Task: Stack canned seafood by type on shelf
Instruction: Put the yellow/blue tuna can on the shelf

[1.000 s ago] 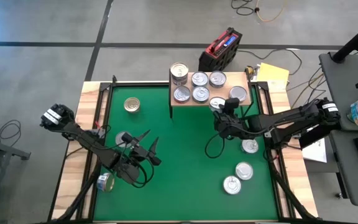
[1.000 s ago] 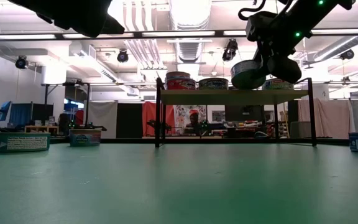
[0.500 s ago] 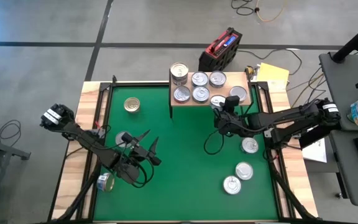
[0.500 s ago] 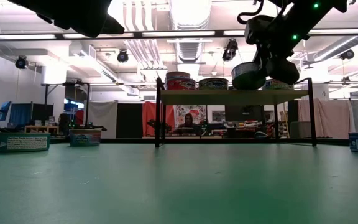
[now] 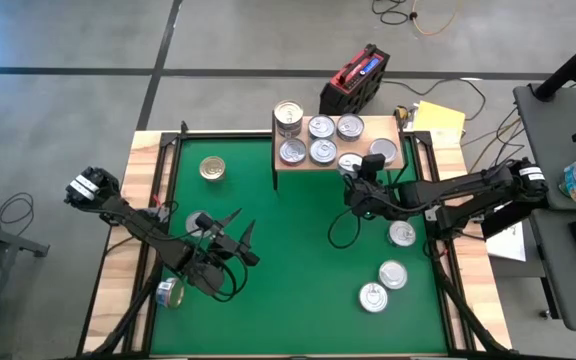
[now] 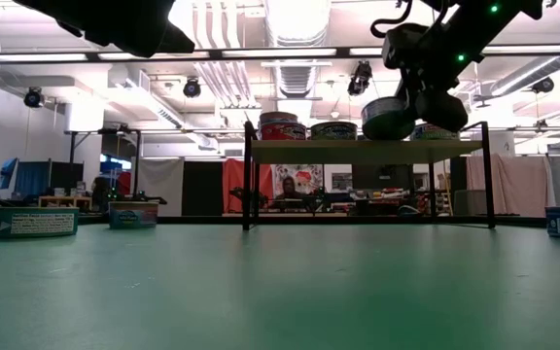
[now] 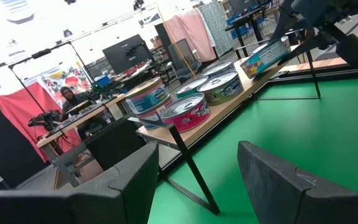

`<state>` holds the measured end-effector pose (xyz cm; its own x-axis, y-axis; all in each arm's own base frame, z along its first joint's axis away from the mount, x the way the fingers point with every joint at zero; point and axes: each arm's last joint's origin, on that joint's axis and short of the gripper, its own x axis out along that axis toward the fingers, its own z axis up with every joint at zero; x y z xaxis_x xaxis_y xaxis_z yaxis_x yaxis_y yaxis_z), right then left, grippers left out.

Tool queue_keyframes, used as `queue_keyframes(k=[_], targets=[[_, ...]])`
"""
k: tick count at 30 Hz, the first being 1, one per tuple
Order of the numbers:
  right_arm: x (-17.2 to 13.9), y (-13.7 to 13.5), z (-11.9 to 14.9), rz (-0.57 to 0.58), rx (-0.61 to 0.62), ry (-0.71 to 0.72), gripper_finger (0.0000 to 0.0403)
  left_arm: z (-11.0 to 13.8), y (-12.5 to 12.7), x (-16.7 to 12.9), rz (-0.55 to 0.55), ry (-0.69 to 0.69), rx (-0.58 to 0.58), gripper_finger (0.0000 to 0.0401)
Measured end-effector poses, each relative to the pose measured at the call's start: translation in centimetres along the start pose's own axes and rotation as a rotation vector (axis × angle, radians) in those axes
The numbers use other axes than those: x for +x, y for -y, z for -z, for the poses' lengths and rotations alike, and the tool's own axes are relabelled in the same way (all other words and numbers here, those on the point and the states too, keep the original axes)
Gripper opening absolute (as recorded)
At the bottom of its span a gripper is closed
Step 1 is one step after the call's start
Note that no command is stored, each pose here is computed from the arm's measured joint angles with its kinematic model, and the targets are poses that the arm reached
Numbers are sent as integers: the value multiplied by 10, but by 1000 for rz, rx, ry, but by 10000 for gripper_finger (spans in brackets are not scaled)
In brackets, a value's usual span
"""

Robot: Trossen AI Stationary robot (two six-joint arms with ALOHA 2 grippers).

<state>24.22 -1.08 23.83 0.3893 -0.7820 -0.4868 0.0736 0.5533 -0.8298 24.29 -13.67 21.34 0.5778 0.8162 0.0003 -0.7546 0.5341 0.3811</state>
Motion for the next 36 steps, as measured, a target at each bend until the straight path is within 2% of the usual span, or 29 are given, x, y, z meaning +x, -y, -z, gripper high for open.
queue_keyframes(k=[36], targets=[[7, 5, 1, -6, 2, -7, 137, 0, 0, 0, 0, 0, -12, 203]])
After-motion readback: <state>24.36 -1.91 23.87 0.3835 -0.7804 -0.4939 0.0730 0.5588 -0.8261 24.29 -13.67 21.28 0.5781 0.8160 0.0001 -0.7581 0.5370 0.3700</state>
